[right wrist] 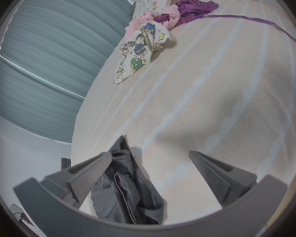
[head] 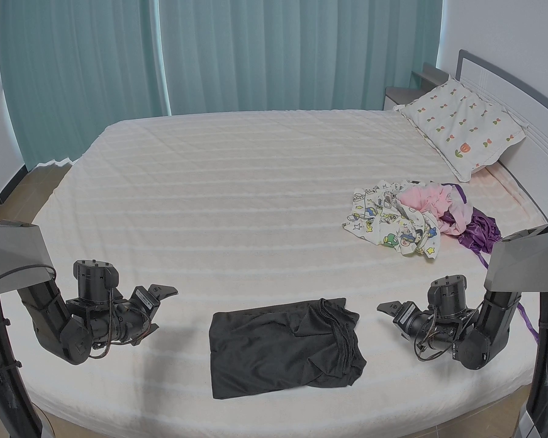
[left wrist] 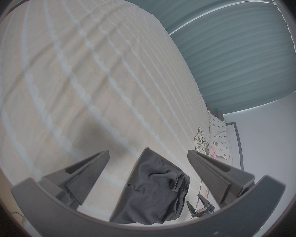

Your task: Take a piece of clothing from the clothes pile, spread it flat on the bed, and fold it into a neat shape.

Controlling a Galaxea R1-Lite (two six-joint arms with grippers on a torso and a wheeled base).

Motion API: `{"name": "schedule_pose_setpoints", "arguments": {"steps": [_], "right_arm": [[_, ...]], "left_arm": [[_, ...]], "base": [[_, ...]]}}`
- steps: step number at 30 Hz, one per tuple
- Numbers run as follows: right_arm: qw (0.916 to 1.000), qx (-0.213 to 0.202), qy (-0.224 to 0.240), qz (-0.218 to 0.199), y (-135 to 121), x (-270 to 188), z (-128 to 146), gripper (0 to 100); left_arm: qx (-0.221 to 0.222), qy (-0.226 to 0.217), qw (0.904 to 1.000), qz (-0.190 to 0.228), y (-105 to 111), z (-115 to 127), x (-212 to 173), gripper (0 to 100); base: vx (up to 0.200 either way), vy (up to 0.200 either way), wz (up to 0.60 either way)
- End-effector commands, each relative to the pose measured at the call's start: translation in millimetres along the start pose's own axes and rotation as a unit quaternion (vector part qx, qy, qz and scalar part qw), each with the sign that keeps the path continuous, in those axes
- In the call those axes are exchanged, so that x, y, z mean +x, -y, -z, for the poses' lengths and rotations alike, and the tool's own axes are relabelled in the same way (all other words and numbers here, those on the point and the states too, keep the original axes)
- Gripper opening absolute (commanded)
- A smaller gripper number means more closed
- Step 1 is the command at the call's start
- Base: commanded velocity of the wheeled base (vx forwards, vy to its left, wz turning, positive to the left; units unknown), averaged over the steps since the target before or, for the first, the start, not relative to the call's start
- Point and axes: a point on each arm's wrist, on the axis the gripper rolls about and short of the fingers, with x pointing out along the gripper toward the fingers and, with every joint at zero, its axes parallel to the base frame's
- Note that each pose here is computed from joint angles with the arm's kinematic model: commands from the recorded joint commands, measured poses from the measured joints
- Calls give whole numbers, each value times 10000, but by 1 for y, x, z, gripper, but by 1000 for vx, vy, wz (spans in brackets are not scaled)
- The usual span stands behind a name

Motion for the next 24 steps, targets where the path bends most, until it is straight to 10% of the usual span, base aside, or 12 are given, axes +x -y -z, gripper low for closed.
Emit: {"name": "schedule_pose_setpoints", "arguments": {"steps": [1,17,24], "right_arm": [[9999,-33,98,-73,-6,-2,-2,100],[9847,-1610,-217,-633,-70,20,26,100],[9384,-3393,-368,-550,-61,55,45,100]], "left_arm": [[-1,4,10000,-3,0,0,0,100],[-4,-31,10000,-78,-4,1,3,100],[3,-30,9999,-122,-6,2,4,100]], "base": [[0,0,0],[0,0,0],[0,0,0]]}}
